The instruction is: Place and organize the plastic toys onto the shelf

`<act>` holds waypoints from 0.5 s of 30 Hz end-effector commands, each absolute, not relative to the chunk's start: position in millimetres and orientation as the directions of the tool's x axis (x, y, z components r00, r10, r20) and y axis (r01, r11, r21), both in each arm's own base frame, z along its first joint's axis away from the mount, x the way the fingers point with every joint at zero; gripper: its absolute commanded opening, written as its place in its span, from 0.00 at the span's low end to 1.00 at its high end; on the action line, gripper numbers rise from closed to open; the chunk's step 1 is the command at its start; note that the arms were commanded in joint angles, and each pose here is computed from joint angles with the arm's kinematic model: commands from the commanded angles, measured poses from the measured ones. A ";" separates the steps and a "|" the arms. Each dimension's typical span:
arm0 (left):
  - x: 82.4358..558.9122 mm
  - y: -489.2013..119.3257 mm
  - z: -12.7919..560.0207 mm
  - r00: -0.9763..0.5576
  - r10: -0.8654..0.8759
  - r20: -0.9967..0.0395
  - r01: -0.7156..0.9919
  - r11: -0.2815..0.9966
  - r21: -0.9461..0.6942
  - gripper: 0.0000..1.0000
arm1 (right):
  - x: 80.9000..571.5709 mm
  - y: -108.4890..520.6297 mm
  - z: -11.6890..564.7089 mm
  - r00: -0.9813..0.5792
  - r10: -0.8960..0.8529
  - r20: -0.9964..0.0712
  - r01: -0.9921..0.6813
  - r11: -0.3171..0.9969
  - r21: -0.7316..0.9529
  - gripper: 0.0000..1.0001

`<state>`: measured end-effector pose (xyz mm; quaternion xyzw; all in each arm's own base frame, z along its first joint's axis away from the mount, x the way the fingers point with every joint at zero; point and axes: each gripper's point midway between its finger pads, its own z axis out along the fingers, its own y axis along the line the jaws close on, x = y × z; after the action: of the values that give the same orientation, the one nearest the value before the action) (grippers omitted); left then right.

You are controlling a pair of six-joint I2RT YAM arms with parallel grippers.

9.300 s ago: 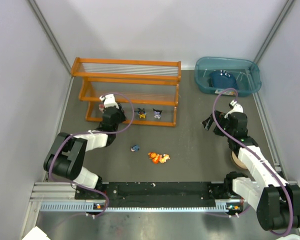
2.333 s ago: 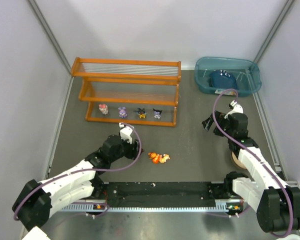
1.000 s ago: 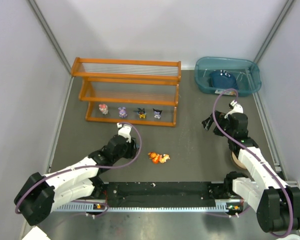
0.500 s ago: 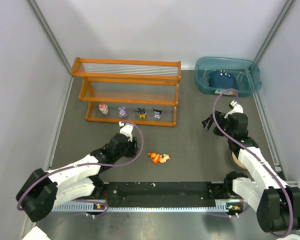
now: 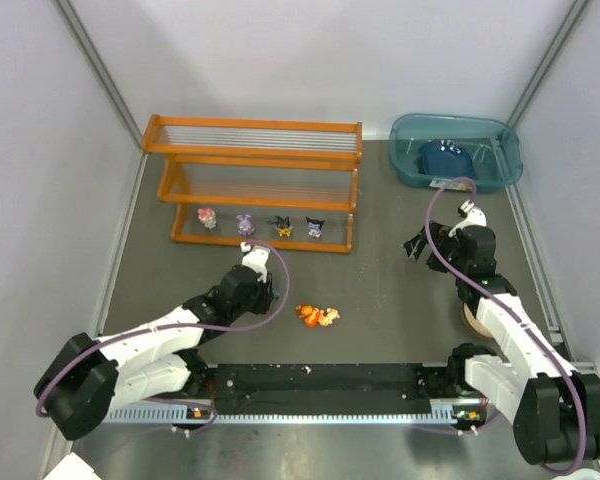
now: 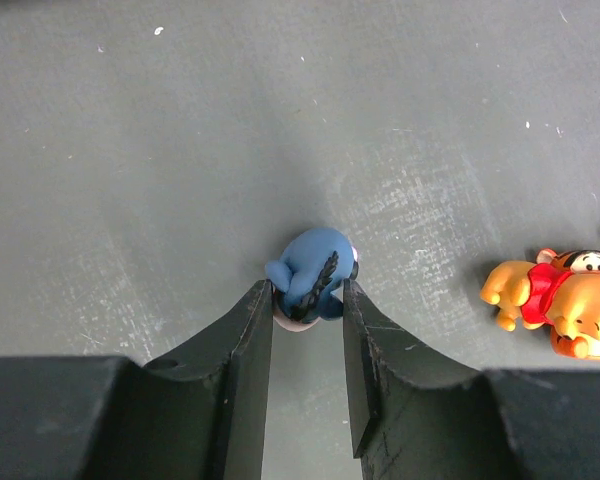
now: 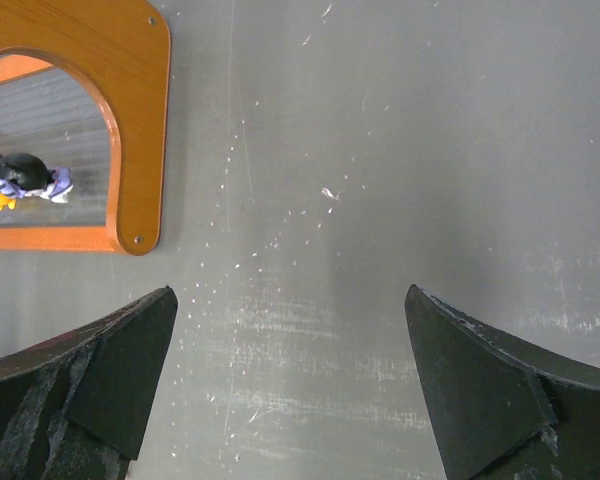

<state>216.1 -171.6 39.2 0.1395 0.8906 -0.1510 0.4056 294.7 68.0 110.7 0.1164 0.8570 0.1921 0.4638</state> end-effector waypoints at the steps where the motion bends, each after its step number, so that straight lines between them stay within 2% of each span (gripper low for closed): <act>1: 225.8 -188.1 64.8 -0.573 0.102 -0.813 0.421 0.888 -0.185 0.10 | 299.4 71.6 118.0 -0.523 0.372 -0.767 -0.004 0.899 0.439 0.99; 5: 229.3 -193.2 79.6 -0.554 0.108 -0.826 0.444 0.877 -0.183 0.00 | 299.1 71.6 118.6 -0.522 0.372 -0.768 -0.005 0.899 0.439 0.99; 11: 226.7 -195.9 101.1 -0.542 0.123 -0.831 0.473 0.862 -0.181 0.00 | 299.4 71.7 118.9 -0.520 0.373 -0.768 -0.005 0.898 0.440 0.99; 15: 227.9 -188.5 120.1 -0.533 0.053 -0.845 0.419 0.884 -0.209 0.00 | 299.2 72.3 119.5 -0.520 0.376 -0.767 -0.006 0.896 0.444 0.99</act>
<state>223.3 -187.4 87.5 0.1591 0.8669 -0.1850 0.4348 294.8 68.0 110.5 0.1166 0.8571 0.1921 0.4635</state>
